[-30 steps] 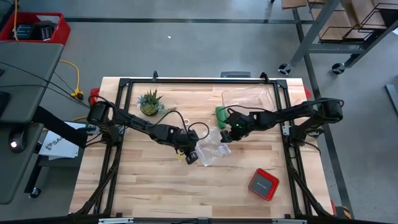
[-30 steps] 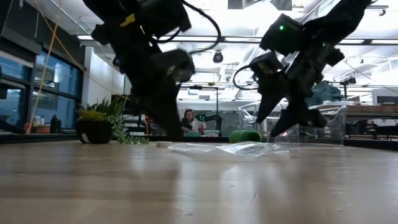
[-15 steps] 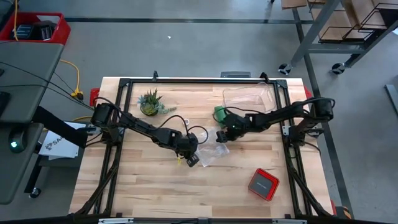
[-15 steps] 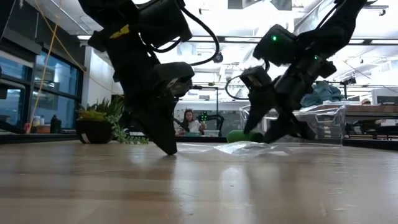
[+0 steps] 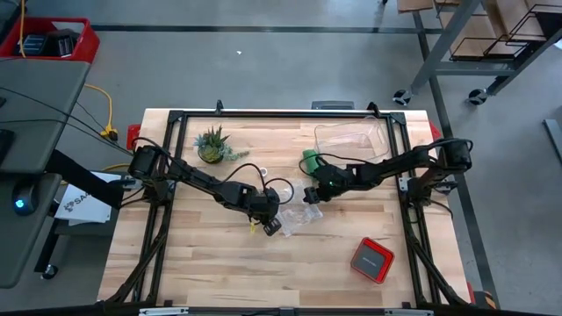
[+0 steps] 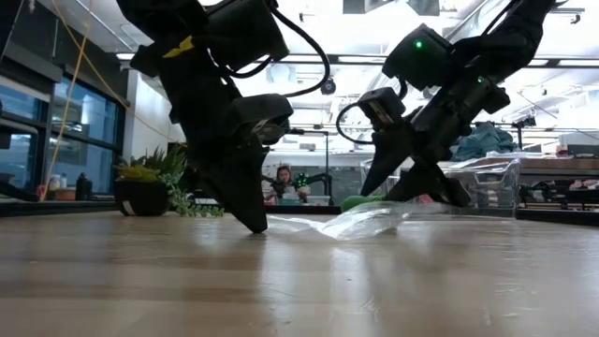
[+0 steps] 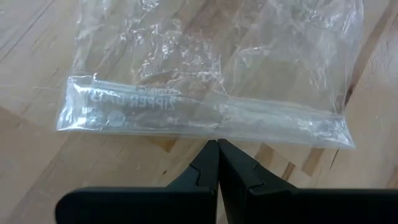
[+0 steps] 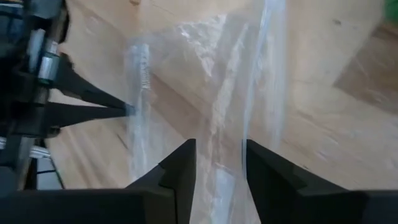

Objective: Roll bandage
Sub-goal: Open the transparent zip bag

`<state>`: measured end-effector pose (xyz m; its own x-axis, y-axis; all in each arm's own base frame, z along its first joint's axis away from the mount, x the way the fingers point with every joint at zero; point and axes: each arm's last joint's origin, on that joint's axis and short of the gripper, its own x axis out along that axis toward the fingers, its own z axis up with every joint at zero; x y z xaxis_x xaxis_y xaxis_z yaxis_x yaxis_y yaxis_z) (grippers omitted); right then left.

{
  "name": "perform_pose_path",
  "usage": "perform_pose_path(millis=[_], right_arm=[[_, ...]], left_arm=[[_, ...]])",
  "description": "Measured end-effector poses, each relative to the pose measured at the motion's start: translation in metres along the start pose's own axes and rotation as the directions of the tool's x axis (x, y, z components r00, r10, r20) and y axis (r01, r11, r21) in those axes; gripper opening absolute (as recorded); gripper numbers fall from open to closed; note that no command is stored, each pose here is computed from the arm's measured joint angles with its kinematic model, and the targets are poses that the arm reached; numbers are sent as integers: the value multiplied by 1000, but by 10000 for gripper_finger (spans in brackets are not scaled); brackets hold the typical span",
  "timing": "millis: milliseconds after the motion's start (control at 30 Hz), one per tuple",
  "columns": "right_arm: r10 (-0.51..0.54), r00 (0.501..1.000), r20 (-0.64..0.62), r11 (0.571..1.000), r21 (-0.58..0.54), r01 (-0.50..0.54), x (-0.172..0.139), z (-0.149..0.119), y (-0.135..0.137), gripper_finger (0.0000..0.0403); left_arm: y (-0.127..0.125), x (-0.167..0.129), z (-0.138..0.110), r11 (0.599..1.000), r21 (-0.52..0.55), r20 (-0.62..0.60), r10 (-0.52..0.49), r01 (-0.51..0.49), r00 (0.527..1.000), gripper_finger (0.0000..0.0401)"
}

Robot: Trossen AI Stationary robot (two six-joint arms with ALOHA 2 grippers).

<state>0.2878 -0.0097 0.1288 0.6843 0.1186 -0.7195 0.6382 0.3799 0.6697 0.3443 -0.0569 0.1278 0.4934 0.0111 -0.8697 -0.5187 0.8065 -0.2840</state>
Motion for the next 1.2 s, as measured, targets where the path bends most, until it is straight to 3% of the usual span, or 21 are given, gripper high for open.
perform_pose_path(millis=[367, 533, 633, 800, 900, 1067, 1200], right_arm=[[6, 1000, 6, 1000, 9, -6, 7, 1, -2, 115], [78, 997, -11, 996, -36, -78, 7, 2, 3, 18], [110, 993, -38, 992, -58, -112, 2, 3, 9, 6], [143, 989, -29, 970, -193, -146, -26, 6, 28, 1], [137, 991, -7, 950, -284, -133, -47, 8, 36, 0], [126, 991, 32, 922, -372, -106, -77, 11, 48, 0], [127, 989, 71, 894, -440, -83, -98, 12, 56, 0]], left_arm=[[0, 0, 0, 1000, 16, 13, 8, -8, 1000, 0], [0, 0, 2, 1000, 13, 18, 2, -2, 1000, 0], [3, -7, 9, 1000, -3, 17, -29, 30, 999, 0], [6, -54, 35, 988, 96, 136, -136, 123, 981, 0], [14, -90, 48, 981, 162, 229, -145, 109, 963, 0], [34, -146, 64, 988, 132, 402, -126, 79, 907, 0], [46, -172, 70, 991, 91, 481, -128, 96, 867, 6]])
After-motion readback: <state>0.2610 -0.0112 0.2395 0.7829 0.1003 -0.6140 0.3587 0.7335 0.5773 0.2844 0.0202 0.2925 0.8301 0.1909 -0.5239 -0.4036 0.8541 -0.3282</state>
